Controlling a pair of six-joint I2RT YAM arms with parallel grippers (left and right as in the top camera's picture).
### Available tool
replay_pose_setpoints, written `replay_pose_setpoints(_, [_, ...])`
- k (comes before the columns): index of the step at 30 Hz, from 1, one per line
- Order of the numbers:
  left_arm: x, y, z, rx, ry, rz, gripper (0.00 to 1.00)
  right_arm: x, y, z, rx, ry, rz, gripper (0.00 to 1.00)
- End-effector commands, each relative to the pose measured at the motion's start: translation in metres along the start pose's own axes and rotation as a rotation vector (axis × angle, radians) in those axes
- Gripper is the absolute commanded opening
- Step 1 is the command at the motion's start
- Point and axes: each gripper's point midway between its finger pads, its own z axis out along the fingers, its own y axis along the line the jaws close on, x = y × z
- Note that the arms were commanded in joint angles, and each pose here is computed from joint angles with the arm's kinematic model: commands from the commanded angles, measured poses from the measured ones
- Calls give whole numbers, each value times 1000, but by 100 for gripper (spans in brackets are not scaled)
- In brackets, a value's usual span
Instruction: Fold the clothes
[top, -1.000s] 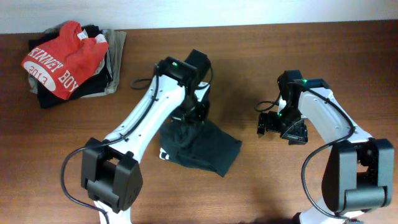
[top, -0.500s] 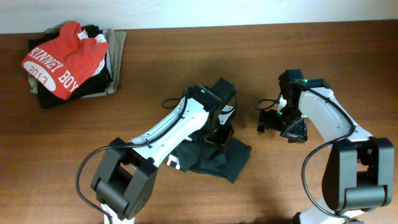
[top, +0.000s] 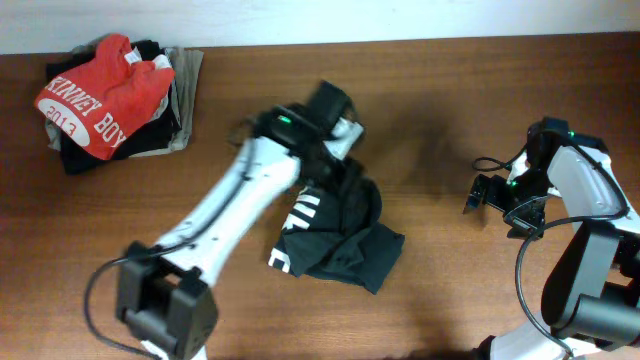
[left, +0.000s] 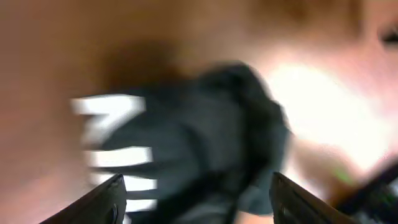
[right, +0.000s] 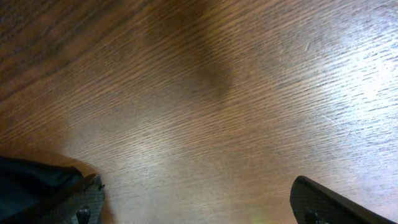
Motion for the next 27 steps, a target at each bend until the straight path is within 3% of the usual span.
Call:
replay_pose_setpoints(1, [-14, 44, 4, -59, -26, -107, 73, 3, 0, 4, -10, 19, -5, 99])
replay_pose_setpoints(6, [-10, 12, 61, 151, 82, -106, 73, 5, 0, 4, -8, 30, -3, 99])
replay_pose_setpoints(9, [-18, -23, 65, 334, 62, -21, 73, 5, 0, 4, -8, 29, -3, 99])
replay_pose_setpoints(13, [-15, -34, 69, 345, 72, -2, 72, 5, 0, 4, -8, 30, -3, 99])
replay_pose_setpoints(16, [-4, -38, 84, 344, 128, -5, 66, 5, 0, 4, -8, 30, -3, 99])
replay_pose_setpoints(17, [-1, -40, 87, 343, 140, -3, 56, 5, 0, 4, -8, 30, -3, 99])
replay_pose_setpoints(18, [-1, -43, 88, 345, 139, 4, 40, 5, 0, 4, -8, 30, -3, 99])
replay_pose_setpoints(19, [-1, -47, 87, 352, 138, 12, 14, 5, 0, 4, -8, 30, -3, 99])
replay_pose_setpoints(20, [0, -52, 86, 361, 140, 19, 1, 6, 0, 4, -11, 31, -3, 99])
replay_pose_setpoints(27, [40, -108, 80, 427, 268, 88, 0, 6, 3, 4, -29, 33, -2, 99])
